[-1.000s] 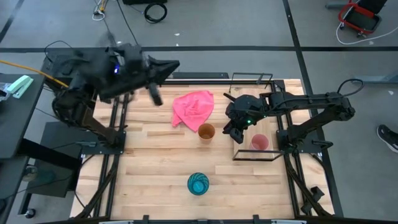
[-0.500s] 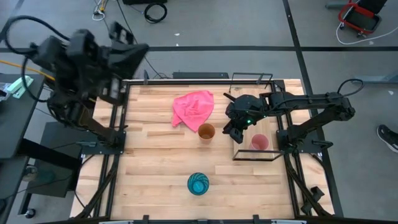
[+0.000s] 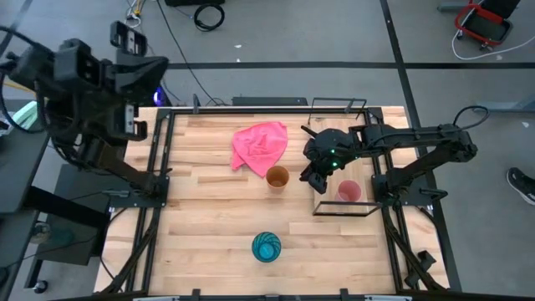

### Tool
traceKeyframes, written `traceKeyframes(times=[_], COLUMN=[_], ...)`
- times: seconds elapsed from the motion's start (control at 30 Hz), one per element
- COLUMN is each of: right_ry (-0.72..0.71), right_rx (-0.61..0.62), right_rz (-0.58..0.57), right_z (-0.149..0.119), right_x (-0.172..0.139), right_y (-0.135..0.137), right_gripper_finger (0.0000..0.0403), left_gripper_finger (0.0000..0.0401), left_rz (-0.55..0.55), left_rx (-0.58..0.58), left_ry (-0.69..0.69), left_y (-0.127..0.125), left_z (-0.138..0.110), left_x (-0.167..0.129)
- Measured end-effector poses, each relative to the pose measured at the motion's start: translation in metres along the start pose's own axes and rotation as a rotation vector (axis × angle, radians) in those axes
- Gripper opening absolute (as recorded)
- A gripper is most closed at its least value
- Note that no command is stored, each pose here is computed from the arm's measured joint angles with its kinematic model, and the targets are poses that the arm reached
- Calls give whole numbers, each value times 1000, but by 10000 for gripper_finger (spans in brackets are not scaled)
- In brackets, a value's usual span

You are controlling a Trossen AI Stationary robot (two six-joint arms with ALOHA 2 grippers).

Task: Stack small to large cups/mugs on shelf
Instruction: Put the brown plastic cup on the shelf

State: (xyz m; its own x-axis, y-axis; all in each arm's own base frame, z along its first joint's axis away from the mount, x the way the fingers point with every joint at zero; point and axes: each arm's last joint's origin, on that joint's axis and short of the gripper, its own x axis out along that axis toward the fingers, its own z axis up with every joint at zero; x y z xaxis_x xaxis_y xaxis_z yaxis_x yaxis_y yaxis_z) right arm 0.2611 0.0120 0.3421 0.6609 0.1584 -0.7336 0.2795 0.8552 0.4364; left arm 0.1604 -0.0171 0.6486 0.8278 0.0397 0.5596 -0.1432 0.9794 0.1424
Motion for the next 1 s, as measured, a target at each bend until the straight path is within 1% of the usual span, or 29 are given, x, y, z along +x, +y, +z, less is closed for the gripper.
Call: traceKeyframes(times=[0.1,0.17,0.23,0.3,0.33,0.47,0.53,0.63,0.73,0.87,1.0], right_ry=[8,8,6,5,5,12,14,13,11,5,-7], right_rx=[-12,-17,-13,4,12,12,14,15,23,37,56], right_rz=[10,10,5,5,4,12,16,15,12,5,-7], right_z=[-2,-3,-3,-3,-3,-6,-6,-6,-6,-4,0], right_x=[1,1,1,1,1,1,1,1,1,1,0], right_y=[4,5,5,5,5,9,10,10,9,6,0], right_gripper_finger=[99,99,99,99,99,99,99,99,99,99,99], left_gripper_finger=[6,7,12,19,22,28,27,21,14,10,12], left_rz=[37,62,124,199,219,247,248,248,256,330,384], left_rx=[-13,-23,-26,-33,-40,-71,-103,-148,-198,-273,-331], left_ry=[124,156,159,140,118,14,-25,-25,42,137,241], left_y=[3,4,6,10,11,15,15,13,8,0,-9], left_z=[-4,-6,-7,-8,-8,-16,-27,-48,-79,-124,-168], left_x=[-11,-17,-25,-37,-44,-83,-102,-127,-146,-164,-176])
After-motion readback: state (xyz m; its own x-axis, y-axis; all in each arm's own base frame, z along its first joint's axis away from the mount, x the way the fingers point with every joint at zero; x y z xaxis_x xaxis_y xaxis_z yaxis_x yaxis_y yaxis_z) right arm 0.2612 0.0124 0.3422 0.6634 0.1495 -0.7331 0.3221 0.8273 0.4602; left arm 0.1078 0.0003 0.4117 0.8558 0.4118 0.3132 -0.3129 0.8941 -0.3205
